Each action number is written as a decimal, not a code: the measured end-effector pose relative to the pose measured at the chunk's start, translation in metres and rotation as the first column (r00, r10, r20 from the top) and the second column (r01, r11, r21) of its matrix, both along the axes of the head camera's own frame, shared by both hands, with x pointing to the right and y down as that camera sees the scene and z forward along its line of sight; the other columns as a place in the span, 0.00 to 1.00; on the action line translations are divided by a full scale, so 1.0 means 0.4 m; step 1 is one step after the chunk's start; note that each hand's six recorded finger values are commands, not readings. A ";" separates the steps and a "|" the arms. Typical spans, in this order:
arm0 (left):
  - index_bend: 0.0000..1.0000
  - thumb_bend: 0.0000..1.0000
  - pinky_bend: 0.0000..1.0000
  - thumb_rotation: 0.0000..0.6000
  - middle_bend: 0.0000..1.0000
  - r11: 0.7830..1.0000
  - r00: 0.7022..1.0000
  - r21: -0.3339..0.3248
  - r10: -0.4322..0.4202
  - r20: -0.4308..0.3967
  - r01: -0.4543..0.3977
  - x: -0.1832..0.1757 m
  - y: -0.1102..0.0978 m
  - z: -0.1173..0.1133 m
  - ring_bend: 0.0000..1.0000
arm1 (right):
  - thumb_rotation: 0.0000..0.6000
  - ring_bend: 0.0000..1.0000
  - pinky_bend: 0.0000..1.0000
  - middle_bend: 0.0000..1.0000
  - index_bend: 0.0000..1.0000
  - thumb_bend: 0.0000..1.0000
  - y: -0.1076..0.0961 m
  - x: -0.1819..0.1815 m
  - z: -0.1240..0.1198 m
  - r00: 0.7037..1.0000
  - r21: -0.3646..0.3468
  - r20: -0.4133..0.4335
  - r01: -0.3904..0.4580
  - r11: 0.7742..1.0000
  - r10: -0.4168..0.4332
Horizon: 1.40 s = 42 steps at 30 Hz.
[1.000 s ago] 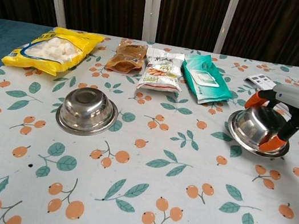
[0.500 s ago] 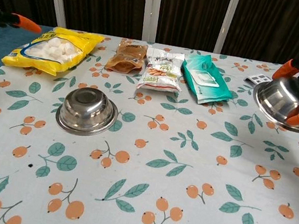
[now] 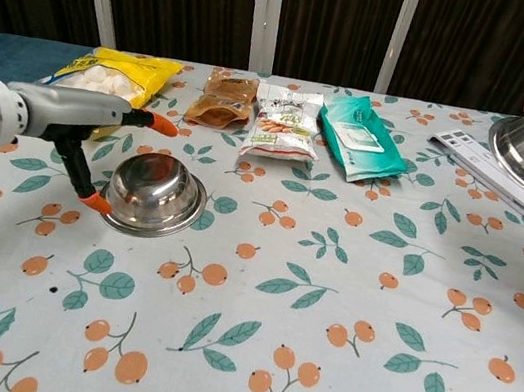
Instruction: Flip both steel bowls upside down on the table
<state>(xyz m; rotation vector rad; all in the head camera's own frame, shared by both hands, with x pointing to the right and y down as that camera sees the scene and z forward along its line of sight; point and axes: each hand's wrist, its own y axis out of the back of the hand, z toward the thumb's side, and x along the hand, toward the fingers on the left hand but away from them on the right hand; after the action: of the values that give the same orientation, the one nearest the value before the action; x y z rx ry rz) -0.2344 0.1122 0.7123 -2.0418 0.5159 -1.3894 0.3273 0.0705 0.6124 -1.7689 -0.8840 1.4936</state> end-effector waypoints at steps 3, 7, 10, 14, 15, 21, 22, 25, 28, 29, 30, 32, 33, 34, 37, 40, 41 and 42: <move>0.08 0.04 0.04 1.00 0.01 1.000 1.000 -0.006 0.019 0.003 -0.019 0.031 0.005 0.014 0.00 | 1.00 0.37 0.08 0.32 0.37 0.05 -0.004 0.014 -0.001 1.000 0.002 -0.007 -0.012 1.000 0.012; 0.10 0.05 0.15 1.00 0.09 0.999 0.999 -0.011 0.042 0.007 -0.042 0.067 0.014 0.030 0.04 | 1.00 0.37 0.08 0.32 0.37 0.05 -0.003 0.029 0.001 1.000 -0.003 -0.008 -0.024 1.000 0.024; 0.15 0.07 0.29 1.00 0.19 0.999 0.999 -0.005 0.047 0.005 -0.047 0.085 0.016 0.039 0.15 | 1.00 0.37 0.08 0.32 0.37 0.05 -0.004 0.043 0.003 0.999 -0.006 -0.011 -0.035 0.999 0.035; 0.21 0.07 0.36 1.00 0.23 0.998 0.999 0.027 0.049 -0.010 -0.049 0.105 0.013 0.039 0.19 | 1.00 0.37 0.08 0.32 0.37 0.05 -0.008 0.061 0.002 0.999 -0.002 -0.018 -0.044 0.999 0.044; 0.22 0.07 0.36 1.00 0.23 0.998 0.999 0.037 0.051 -0.010 -0.051 0.107 0.012 0.040 0.19 | 1.00 0.37 0.08 0.32 0.37 0.05 -0.008 0.063 0.002 0.999 -0.001 -0.017 -0.046 0.999 0.046; 0.30 0.07 0.41 1.00 0.29 0.996 0.998 0.060 0.065 0.022 -0.066 0.108 0.013 0.054 0.24 | 1.00 0.37 0.08 0.32 0.37 0.05 -0.012 0.074 -0.008 0.999 0.006 -0.015 -0.048 0.999 0.049; 0.30 0.07 0.41 1.00 0.29 0.996 0.998 0.059 0.063 0.022 -0.064 0.109 0.013 0.055 0.24 | 1.00 0.37 0.08 0.32 0.37 0.05 -0.012 0.075 -0.009 0.999 0.007 -0.016 -0.048 0.999 0.048; 0.30 0.07 0.41 1.00 0.29 0.996 0.999 0.076 0.052 0.013 -0.053 0.111 0.004 0.046 0.24 | 1.00 0.37 0.08 0.32 0.37 0.05 -0.015 0.080 -0.016 0.998 0.019 -0.016 -0.053 0.998 0.053; 0.30 0.07 0.41 1.00 0.29 0.996 0.999 0.090 0.018 -0.030 -0.016 0.114 -0.007 0.025 0.24 | 1.00 0.37 0.09 0.32 0.37 0.05 -0.023 0.084 -0.026 0.998 0.035 -0.002 -0.066 0.997 0.066; 0.30 0.07 0.41 1.00 0.29 0.996 0.999 0.091 0.003 -0.051 0.001 0.115 -0.011 0.016 0.24 | 1.00 0.37 0.09 0.32 0.37 0.05 -0.026 0.084 -0.030 0.997 0.040 0.010 -0.074 0.996 0.074; 0.30 0.07 0.41 1.00 0.29 0.996 0.997 0.090 -0.014 -0.076 0.021 0.115 -0.015 0.007 0.24 | 1.00 0.37 0.09 0.32 0.38 0.05 -0.029 0.084 -0.033 0.997 0.042 0.021 -0.081 0.996 0.080; 0.30 0.07 0.41 1.00 0.27 0.994 0.987 0.077 -0.067 -0.147 0.079 0.115 -0.023 -0.018 0.24 | 1.00 0.37 0.09 0.32 0.39 0.05 -0.035 0.081 -0.039 0.993 0.046 0.062 -0.105 0.993 0.102; 0.30 0.07 0.41 1.00 0.26 0.992 0.979 0.068 -0.094 -0.183 0.108 0.115 -0.027 -0.029 0.23 | 1.00 0.37 0.09 0.32 0.39 0.05 -0.039 0.079 -0.041 0.990 0.046 0.087 -0.119 0.992 0.115; 0.30 0.07 0.41 1.00 0.26 0.988 0.963 0.052 -0.133 -0.233 0.149 0.113 -0.032 -0.044 0.23 | 1.00 0.37 0.09 0.32 0.39 0.05 -0.042 0.077 -0.043 0.985 0.043 0.116 -0.135 0.990 0.129; 0.31 0.07 0.40 1.00 0.25 0.971 0.908 0.001 -0.225 -0.352 0.241 0.105 -0.044 -0.079 0.20 | 1.00 0.37 0.09 0.32 0.39 0.05 -0.052 0.067 -0.045 0.956 0.020 0.231 -0.193 0.981 0.183; 0.31 0.07 0.39 1.00 0.24 0.938 0.805 -0.067 -0.327 -0.494 0.340 0.091 -0.062 -0.119 0.19 | 1.00 0.37 0.09 0.32 0.40 0.05 -0.061 0.054 -0.040 0.904 -0.026 0.354 -0.245 0.969 0.238; 0.31 0.07 0.39 1.00 0.24 0.928 0.772 -0.086 -0.350 -0.530 0.362 0.087 -0.067 -0.129 0.19 | 1.00 0.37 0.09 0.32 0.40 0.05 -0.064 0.047 -0.037 0.877 -0.052 0.404 -0.264 0.963 0.262; 0.32 0.07 0.39 1.00 0.24 0.918 0.737 -0.105 -0.372 -0.564 0.382 0.082 -0.072 -0.138 0.19 | 1.00 0.37 0.09 0.32 0.40 0.05 -0.066 0.042 -0.034 0.853 -0.073 0.440 -0.277 0.958 0.281</move>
<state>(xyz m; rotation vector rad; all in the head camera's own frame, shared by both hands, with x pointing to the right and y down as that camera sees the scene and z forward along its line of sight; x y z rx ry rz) -0.2014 0.0835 0.6573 -2.4293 1.2625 -0.9230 0.3440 0.0443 0.5987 -2.1031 -1.4214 1.2694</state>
